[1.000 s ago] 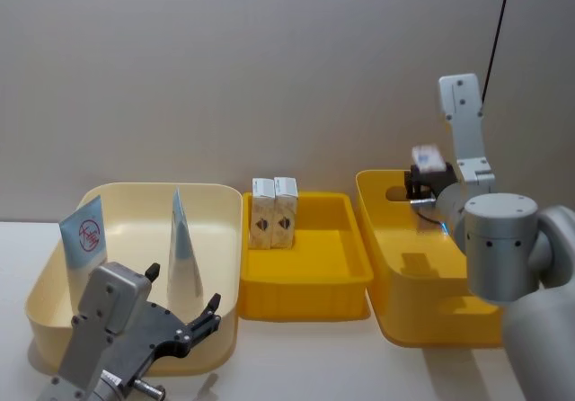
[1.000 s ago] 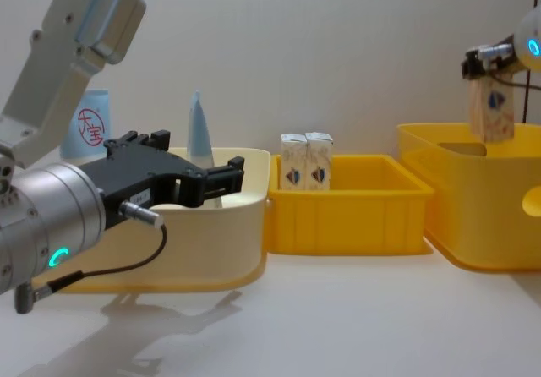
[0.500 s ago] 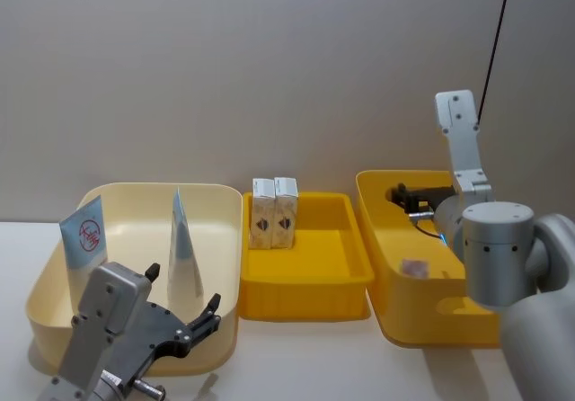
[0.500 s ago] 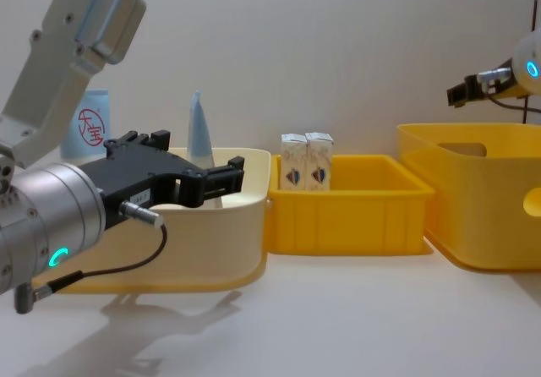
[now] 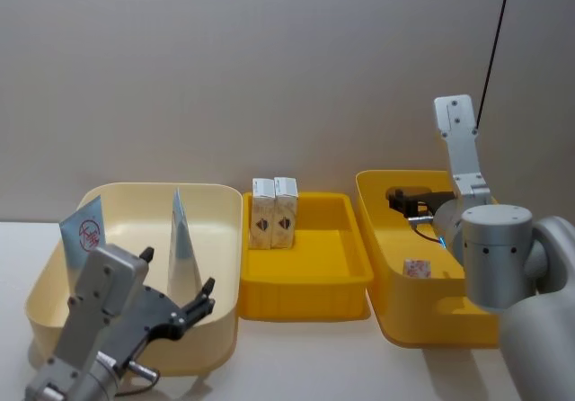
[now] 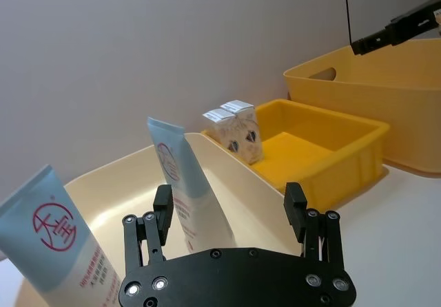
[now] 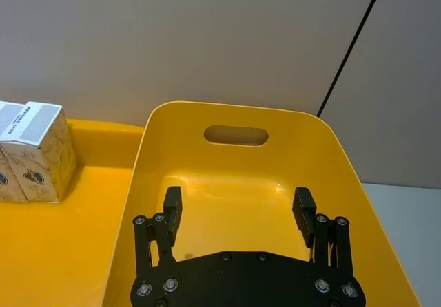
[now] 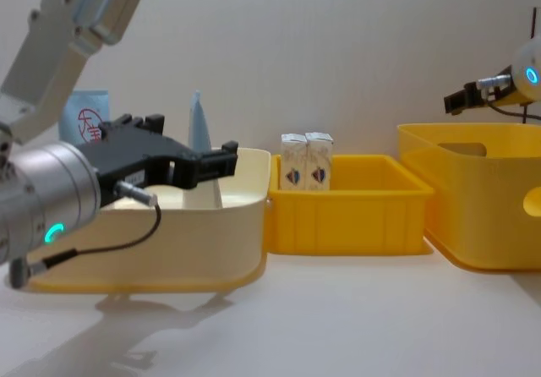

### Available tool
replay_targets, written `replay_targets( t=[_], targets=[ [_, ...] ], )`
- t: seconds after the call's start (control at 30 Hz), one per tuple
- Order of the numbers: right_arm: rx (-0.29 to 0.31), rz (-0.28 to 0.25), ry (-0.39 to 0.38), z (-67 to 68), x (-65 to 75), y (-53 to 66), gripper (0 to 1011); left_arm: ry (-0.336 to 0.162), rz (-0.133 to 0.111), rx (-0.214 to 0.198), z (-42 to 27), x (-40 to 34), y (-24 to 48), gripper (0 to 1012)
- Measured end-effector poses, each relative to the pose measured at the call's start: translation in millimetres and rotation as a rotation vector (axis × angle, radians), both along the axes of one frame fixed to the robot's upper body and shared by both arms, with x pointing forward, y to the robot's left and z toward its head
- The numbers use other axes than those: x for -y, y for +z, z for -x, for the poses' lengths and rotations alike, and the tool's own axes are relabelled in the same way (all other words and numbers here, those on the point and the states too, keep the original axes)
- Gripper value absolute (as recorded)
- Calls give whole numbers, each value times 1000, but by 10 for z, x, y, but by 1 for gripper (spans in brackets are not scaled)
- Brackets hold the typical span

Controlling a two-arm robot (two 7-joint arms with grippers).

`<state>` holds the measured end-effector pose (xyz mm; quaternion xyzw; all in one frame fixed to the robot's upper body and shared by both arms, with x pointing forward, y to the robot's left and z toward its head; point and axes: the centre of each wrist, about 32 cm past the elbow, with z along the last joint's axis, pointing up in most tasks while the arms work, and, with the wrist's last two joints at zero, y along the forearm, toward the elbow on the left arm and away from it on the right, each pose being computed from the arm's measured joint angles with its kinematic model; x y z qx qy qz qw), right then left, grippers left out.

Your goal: Bimanual collaborative sorting of washing and personal care products

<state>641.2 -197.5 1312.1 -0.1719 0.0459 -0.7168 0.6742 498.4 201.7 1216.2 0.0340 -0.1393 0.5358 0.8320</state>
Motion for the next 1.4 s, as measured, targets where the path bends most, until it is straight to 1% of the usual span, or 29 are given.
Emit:
replay_targets(
  t=[0.03,0.1,0.13,0.23,0.33,0.37,0.5,0.57,0.67,0.7,0.8,0.87,0.9,1.07,1.13,1.17,1.4],
  targets=[
    [-1,0,0,-1,0,-1,1001,3,-2,6,-20,-7,33,1003],
    [-2,0,0,-1,1,-3,1001,5,-3,10,-37,-14,61,1003],
    [-2,0,0,-2,1,-4,1001,6,-3,15,-53,-17,87,1003],
    [-3,-1,0,-3,2,-5,1001,8,-1,18,-83,-24,119,1003],
    [-4,-1,0,-4,3,-7,1001,7,9,17,-123,-27,144,1003],
    [-5,-1,0,-4,3,-7,1001,6,17,13,-148,-27,153,1003],
    [-5,-1,-1,-4,4,-9,1001,0,35,-1,-198,-24,154,1003],
    [-6,-1,-1,-5,4,-10,1001,-12,54,-17,-249,-19,151,1003],
    [-7,-1,-1,-5,4,-11,1001,-21,66,-30,-292,-16,141,1003],
    [-7,-1,-1,-5,4,-11,1001,-27,75,-39,-326,-11,137,1003],
    [-7,0,-1,-5,4,-13,1001,-39,85,-50,-372,-3,131,1003],
    [-7,0,-1,-6,4,-14,1001,-48,95,-64,-430,4,118,1003],
    [-7,0,-1,-6,4,-14,1001,-49,97,-67,-442,6,116,1003],
    [-8,0,-1,-6,5,-14,1001,-50,100,-78,-501,16,115,1003],
    [-7,0,-1,-6,4,-14,1001,-46,97,-81,-529,18,118,1003],
    [-7,0,-1,-6,4,-14,1001,-46,97,-81,-529,18,118,1003],
    [-7,0,-1,-6,5,-14,1001,-41,73,-89,-620,37,130,1003]
  ],
)
